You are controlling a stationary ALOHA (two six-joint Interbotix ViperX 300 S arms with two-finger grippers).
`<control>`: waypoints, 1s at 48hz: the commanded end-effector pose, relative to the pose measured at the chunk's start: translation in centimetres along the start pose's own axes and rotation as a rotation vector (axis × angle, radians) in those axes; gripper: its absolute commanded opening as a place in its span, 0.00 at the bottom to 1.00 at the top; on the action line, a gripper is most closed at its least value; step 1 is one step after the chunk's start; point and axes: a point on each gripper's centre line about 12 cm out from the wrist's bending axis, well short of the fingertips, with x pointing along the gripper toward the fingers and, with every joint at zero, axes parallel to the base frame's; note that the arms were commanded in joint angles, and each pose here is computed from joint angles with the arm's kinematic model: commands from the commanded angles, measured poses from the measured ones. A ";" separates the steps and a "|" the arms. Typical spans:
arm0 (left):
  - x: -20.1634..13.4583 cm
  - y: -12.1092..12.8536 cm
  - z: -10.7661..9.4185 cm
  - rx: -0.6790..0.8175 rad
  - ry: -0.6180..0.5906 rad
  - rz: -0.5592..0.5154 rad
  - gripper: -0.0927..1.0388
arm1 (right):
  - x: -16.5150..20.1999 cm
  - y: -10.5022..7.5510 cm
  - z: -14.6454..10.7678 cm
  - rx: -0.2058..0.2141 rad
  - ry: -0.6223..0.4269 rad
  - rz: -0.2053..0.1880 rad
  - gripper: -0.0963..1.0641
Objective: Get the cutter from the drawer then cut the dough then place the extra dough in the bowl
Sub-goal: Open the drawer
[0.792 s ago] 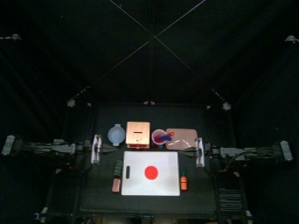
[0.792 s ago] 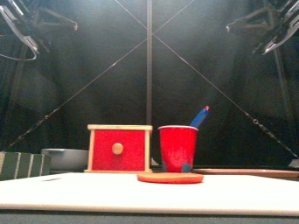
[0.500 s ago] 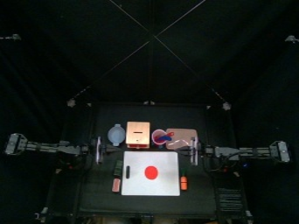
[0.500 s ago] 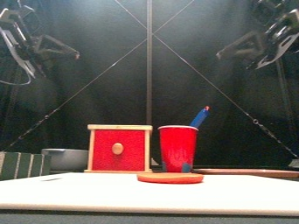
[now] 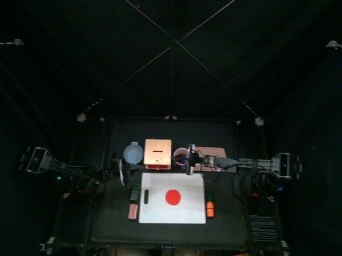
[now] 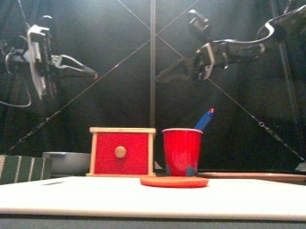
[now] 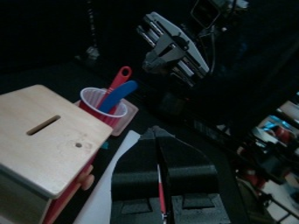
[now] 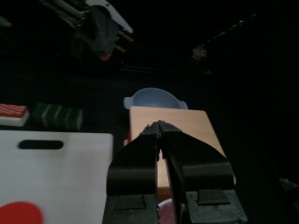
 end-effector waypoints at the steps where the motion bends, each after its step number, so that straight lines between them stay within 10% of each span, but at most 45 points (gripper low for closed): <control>1: 2.1 0.2 -0.3 -0.053 -0.033 0.085 0.13 | 3.6 -1.9 0.7 0.004 -0.036 -0.034 0.07; 21: 5.8 0.7 -3.6 -0.083 0.018 0.208 0.13 | 12.4 -2.8 -4.0 0.028 0.021 -0.032 0.07; 48: 5.4 0.1 -5.2 -0.213 0.026 0.338 0.35 | 13.0 -2.0 -7.2 0.025 0.090 -0.013 0.07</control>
